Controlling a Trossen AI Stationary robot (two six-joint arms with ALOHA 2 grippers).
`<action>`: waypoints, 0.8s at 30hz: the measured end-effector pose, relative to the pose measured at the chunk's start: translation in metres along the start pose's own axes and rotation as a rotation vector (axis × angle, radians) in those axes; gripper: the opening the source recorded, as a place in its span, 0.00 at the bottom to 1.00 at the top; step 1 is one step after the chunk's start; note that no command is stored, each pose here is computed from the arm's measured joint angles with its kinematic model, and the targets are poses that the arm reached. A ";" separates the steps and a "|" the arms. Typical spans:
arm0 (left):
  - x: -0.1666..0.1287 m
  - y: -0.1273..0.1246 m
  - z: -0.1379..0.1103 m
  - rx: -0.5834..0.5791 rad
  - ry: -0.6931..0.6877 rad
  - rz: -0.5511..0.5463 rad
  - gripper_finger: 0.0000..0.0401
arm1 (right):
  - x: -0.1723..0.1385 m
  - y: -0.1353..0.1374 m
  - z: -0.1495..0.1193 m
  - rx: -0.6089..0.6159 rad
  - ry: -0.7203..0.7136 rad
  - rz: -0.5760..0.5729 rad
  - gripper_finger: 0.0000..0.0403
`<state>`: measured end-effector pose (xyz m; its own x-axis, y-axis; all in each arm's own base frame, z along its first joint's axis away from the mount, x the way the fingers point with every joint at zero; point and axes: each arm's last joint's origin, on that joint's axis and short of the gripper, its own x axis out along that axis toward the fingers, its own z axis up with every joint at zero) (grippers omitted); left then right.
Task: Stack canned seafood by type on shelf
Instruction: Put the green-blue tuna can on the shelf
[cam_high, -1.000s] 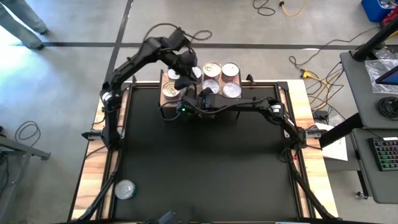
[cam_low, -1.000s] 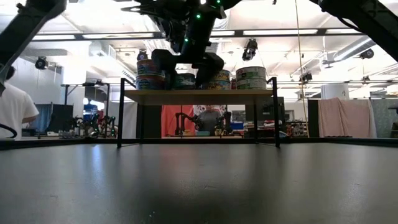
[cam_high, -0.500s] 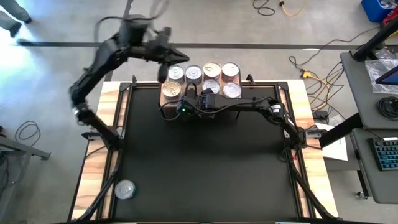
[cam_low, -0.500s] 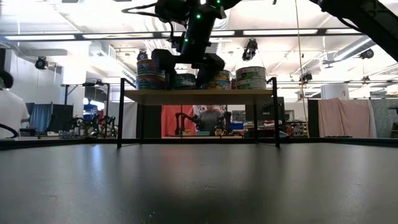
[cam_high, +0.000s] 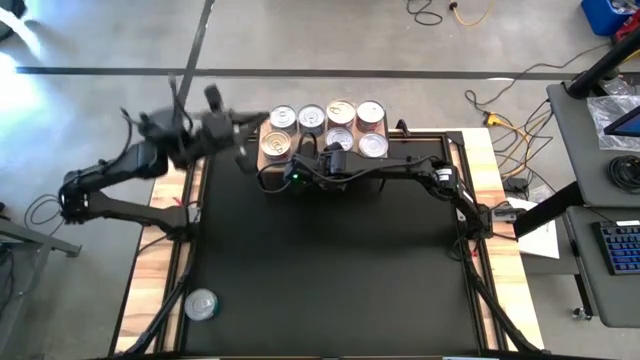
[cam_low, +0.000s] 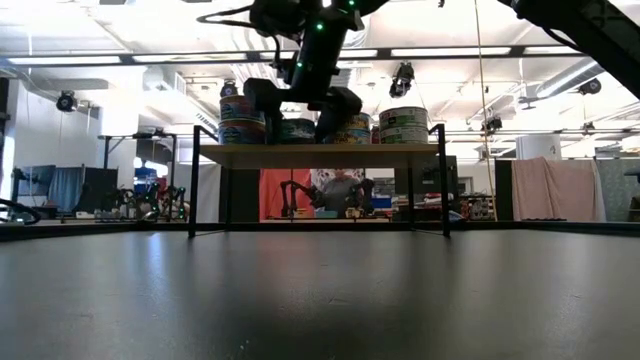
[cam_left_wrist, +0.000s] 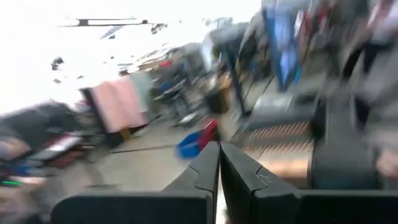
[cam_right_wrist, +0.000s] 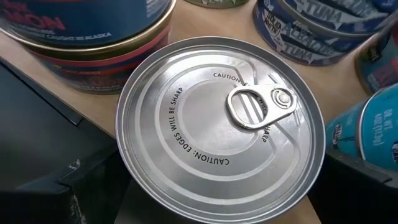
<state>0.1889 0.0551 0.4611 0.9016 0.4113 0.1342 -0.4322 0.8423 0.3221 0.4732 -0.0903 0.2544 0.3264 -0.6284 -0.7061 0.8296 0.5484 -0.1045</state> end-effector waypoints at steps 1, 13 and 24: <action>-0.004 -0.009 -0.004 0.075 0.031 0.016 0.00 | 0.000 0.000 0.000 0.015 0.005 0.006 0.99; -0.057 -0.061 -0.058 0.414 0.329 0.132 0.00 | -0.001 0.001 -0.001 0.022 0.019 0.021 0.99; -0.090 -0.109 -0.156 0.695 0.335 -0.185 0.00 | -0.004 0.004 -0.004 0.015 0.018 0.028 0.99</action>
<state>0.1517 -0.0194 0.2678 0.8557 0.4623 -0.2324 -0.0656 0.5424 0.8375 0.4741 -0.0837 0.2539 0.3415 -0.6029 -0.7210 0.8272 0.5570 -0.0739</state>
